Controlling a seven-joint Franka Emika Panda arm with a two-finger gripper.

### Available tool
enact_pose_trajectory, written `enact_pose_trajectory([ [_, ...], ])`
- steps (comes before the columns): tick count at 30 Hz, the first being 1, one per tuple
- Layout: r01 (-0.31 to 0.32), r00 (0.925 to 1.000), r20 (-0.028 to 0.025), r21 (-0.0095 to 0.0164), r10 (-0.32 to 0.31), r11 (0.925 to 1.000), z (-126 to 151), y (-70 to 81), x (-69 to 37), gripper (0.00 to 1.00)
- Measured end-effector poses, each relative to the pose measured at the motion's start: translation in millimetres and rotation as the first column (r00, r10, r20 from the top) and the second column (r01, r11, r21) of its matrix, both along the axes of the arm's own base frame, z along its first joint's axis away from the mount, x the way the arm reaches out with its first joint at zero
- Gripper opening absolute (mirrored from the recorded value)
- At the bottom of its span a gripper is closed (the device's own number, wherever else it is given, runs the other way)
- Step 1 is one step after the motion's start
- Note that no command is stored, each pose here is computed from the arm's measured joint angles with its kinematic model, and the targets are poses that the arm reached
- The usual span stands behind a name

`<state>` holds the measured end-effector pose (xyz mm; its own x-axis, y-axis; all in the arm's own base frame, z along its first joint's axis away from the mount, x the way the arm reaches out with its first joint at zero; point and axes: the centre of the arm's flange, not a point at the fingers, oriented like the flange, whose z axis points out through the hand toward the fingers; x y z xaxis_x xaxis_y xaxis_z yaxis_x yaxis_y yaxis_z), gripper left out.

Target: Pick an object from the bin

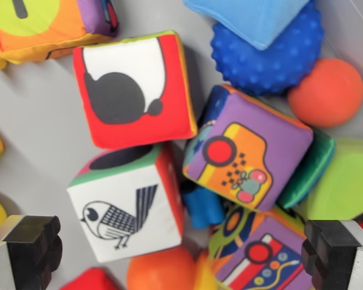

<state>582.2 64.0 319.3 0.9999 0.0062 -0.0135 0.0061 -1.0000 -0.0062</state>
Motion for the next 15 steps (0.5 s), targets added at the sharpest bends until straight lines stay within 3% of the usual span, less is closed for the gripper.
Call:
enact_pose_trajectory([
  [7, -0.094, 0.9956, 0.0003, 0.0007, 0.094, 0.9956, -10.4, 9.5, -0.6, 1.0],
  [15, -0.195, 0.9807, 0.0034, 0.0004, 0.195, 0.9807, -21.0, 19.3, -0.9, 1.0],
])
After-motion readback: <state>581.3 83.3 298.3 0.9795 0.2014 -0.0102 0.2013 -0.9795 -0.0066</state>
